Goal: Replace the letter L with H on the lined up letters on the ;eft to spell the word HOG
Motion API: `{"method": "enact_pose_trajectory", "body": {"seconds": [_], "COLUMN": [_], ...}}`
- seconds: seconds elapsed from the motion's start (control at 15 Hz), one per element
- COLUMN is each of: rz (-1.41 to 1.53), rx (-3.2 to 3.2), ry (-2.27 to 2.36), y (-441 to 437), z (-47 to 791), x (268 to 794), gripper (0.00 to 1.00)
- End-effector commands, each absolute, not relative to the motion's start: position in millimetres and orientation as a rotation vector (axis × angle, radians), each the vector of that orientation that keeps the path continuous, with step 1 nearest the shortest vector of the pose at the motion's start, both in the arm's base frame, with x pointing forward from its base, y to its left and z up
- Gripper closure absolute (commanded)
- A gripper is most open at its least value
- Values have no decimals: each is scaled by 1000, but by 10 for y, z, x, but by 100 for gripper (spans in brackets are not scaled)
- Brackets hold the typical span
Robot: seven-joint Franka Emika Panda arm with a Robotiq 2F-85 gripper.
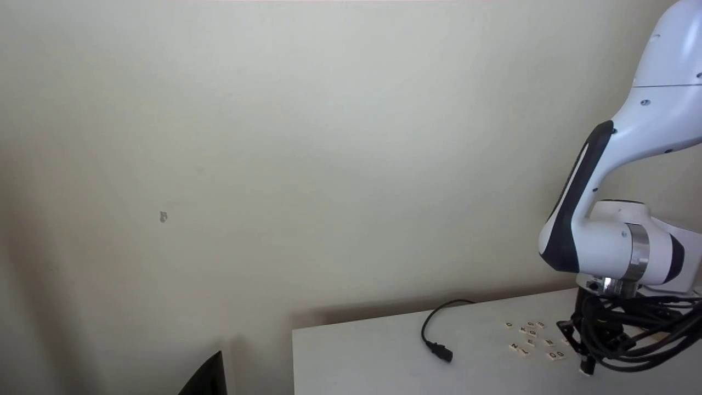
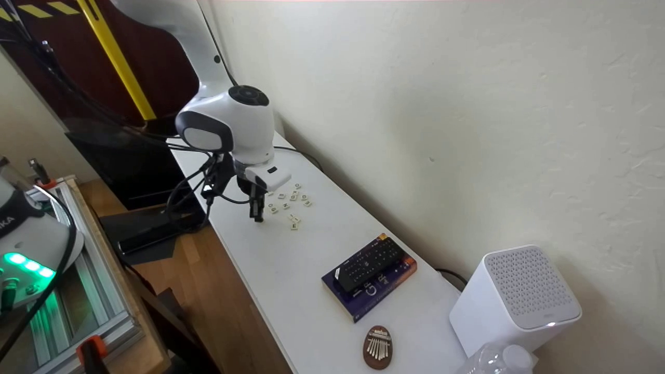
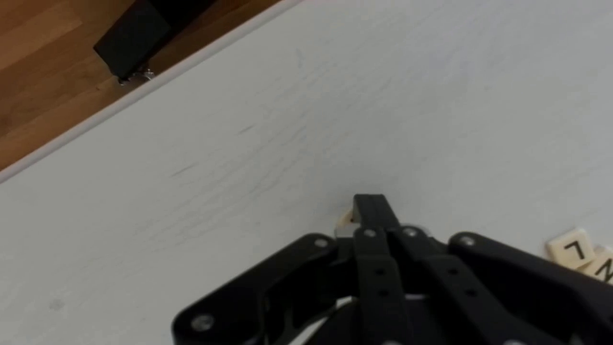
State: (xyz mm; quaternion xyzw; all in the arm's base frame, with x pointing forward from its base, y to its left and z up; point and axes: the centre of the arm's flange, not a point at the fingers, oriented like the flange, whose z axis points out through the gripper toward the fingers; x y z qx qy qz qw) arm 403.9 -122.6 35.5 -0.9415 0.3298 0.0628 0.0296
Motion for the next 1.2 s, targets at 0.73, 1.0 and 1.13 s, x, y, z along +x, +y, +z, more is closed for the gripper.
{"method": "enact_pose_trajectory", "body": {"seconds": [0.73,1.0,1.13], "rz": [250,231,224], "rx": [-2724,-2675,-2656], "ry": [1216,1292,1324], "y": [-663,-666,-688], "z": [159,166,168], "x": [4142,4201,4216], "gripper": [100,100,100]}}
